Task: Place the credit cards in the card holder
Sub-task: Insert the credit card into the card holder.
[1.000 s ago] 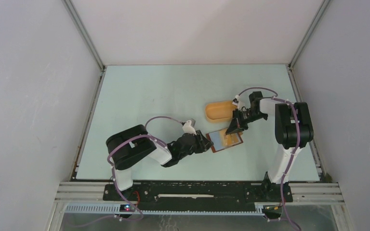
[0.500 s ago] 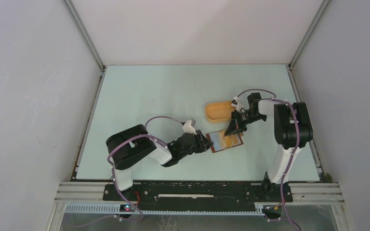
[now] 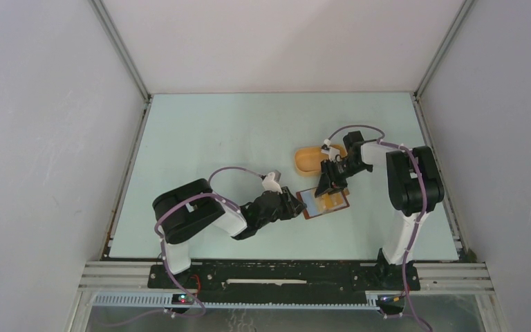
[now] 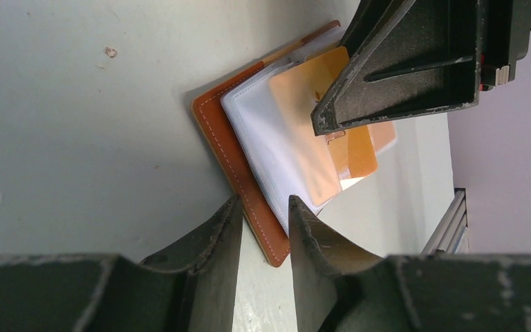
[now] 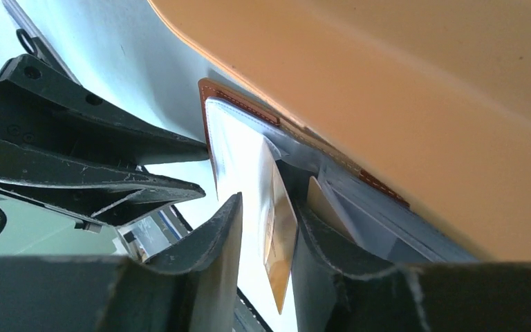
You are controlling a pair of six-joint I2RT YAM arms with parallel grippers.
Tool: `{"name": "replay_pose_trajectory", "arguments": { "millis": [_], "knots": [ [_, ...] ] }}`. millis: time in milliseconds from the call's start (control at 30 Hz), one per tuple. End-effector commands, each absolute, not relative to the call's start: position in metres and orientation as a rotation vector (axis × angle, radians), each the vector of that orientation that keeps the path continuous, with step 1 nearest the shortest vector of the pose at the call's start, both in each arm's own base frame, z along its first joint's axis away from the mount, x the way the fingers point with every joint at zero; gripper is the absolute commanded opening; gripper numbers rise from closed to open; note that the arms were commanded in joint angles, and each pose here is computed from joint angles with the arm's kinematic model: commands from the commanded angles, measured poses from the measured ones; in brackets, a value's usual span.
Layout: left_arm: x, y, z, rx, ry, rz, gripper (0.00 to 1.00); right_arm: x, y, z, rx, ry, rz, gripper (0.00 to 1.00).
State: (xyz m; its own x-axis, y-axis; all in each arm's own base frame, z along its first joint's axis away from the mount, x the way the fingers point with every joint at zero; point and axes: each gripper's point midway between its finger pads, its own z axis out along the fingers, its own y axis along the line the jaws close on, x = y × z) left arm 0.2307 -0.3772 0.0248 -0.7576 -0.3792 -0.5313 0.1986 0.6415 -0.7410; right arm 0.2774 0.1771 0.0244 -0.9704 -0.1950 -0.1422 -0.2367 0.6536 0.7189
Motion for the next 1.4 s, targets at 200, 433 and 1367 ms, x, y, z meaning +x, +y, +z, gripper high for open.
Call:
{"name": "replay_pose_trajectory", "arguments": {
  "millis": [200,433,1367],
  "knots": [
    [0.228,-0.367,0.002,-0.105,2.257,-0.988,0.37,0.293,0.163,0.048,-0.499,2.742,0.991,0.45],
    [0.229,-0.366,0.004,-0.105,2.254,-0.988,0.37,0.292,0.16,0.049,-0.506,2.748,0.955,0.46],
    [0.228,-0.369,0.0,-0.089,2.269,-0.994,0.37,0.289,0.145,0.038,-0.434,2.812,0.99,0.29]
  ]
}}
